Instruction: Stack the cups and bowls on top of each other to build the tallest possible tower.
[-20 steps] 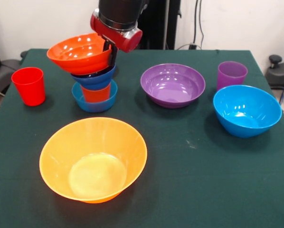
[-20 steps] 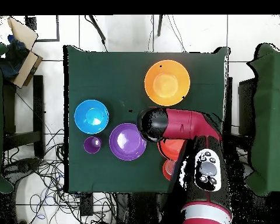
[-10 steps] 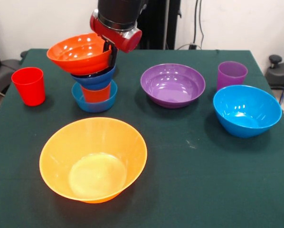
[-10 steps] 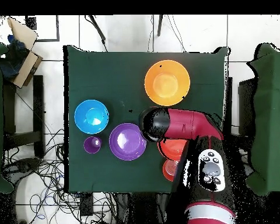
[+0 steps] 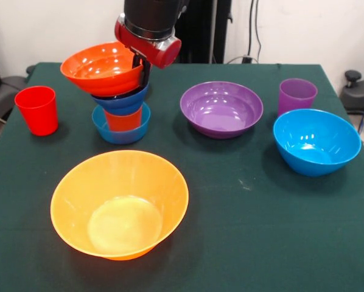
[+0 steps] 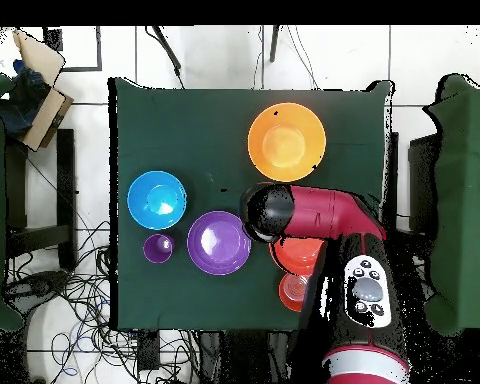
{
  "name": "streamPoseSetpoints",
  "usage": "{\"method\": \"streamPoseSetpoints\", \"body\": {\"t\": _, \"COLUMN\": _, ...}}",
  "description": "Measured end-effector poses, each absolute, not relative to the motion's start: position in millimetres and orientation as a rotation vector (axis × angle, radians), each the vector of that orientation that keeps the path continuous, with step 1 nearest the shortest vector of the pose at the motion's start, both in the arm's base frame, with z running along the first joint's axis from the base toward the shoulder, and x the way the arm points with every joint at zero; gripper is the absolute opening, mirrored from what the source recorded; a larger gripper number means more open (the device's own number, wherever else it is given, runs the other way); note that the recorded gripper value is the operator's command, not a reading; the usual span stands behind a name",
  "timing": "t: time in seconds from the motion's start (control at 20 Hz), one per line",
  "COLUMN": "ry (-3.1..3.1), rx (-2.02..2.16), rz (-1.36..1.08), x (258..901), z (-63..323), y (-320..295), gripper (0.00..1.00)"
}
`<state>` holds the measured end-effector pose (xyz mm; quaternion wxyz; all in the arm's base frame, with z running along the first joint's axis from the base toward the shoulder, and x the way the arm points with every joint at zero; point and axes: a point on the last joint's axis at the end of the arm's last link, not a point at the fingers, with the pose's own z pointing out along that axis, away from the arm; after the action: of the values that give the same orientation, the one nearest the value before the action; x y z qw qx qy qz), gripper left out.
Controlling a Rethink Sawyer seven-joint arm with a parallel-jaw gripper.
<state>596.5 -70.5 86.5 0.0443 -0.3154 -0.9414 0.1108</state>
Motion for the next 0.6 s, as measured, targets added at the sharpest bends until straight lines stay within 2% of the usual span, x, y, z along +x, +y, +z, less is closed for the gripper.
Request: {"method": "streamPoseSetpoints", "body": {"t": 0.6, "ry": -2.882, "rx": -0.963, "rz": 0.335, "x": 597.9, "z": 88.1, "y": -69.2, "gripper": 0.0}}
